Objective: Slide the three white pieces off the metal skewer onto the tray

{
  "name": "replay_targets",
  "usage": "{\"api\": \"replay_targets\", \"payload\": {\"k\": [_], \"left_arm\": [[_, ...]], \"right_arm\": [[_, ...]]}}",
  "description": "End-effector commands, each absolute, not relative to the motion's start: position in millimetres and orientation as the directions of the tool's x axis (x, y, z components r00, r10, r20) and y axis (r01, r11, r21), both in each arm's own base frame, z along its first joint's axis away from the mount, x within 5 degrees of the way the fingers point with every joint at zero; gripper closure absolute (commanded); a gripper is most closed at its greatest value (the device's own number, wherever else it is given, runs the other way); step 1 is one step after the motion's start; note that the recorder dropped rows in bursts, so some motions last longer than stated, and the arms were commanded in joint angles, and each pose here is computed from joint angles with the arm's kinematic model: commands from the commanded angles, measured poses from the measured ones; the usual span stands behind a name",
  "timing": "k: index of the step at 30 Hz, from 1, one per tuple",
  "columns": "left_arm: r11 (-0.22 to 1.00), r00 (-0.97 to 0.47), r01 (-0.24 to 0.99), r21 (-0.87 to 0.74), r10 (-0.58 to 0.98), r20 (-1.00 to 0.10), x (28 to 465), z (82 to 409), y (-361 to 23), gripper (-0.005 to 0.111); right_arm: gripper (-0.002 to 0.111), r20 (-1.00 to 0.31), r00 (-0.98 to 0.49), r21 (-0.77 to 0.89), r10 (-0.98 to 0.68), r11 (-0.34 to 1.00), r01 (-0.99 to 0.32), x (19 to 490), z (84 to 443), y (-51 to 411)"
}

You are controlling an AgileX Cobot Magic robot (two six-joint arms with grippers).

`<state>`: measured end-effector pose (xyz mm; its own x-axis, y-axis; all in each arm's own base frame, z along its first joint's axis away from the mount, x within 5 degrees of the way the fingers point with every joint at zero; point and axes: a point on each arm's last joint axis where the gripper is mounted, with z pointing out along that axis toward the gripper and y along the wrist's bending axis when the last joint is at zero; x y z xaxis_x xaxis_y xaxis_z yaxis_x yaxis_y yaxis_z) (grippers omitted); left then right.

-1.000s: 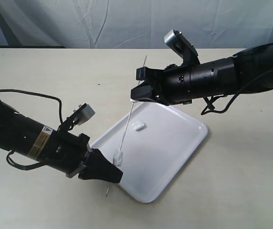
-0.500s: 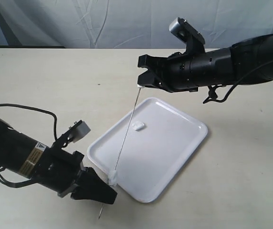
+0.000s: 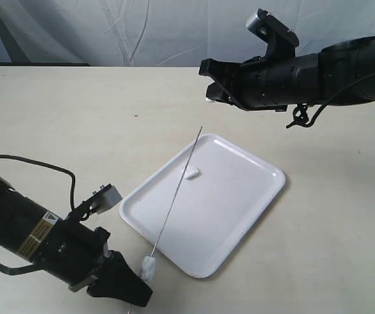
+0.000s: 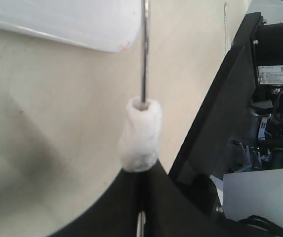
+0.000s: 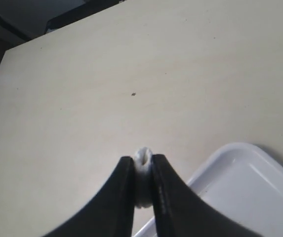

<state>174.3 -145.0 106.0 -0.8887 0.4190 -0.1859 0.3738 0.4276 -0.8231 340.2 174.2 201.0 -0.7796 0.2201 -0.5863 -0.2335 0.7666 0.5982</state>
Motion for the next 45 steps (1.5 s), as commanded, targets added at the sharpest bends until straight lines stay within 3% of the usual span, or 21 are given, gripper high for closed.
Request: {"api": "replay_targets", "payload": {"k": [1,9,17,19,24,33,45], "left_arm": [[0.436,-0.886,0.388,-0.812,0.418,-0.2,177,106,-145,0.107],[0.454,-0.91,0.383,-0.804,0.334,-0.246,201,112,-138,0.107],[0.461,-0.926,0.37,-0.807,0.247,-0.284,218,119,-140,0.107],[0.46,-0.928,0.37,-0.808,0.222,-0.299,223,121,-141,0.107],[0.477,-0.917,0.398,-0.784,0.215,-0.335,234,125,-143,0.107],[0.504,-0.905,0.424,-0.752,0.225,-0.36,245,128,-143,0.107],[0.418,-0.897,0.44,-0.795,0.24,-0.37,244,137,-148,0.107]], "right_arm": [[0.097,-0.603,-0.777,0.576,0.18,0.772,-0.269,339,203,174],[0.097,-0.526,-0.851,0.546,-0.018,0.759,-0.354,310,176,175],[0.096,-0.409,-0.911,0.558,-0.056,0.774,-0.298,289,142,168],[0.09,-0.378,-0.924,0.582,-0.054,0.762,-0.283,287,139,170],[0.074,-0.341,-0.936,0.64,-0.088,0.708,-0.299,280,141,175],[0.074,-0.299,-0.93,0.77,-0.211,0.523,-0.366,263,152,186],[0.074,-0.368,-0.912,0.778,-0.184,0.475,-0.41,258,157,208]]}}
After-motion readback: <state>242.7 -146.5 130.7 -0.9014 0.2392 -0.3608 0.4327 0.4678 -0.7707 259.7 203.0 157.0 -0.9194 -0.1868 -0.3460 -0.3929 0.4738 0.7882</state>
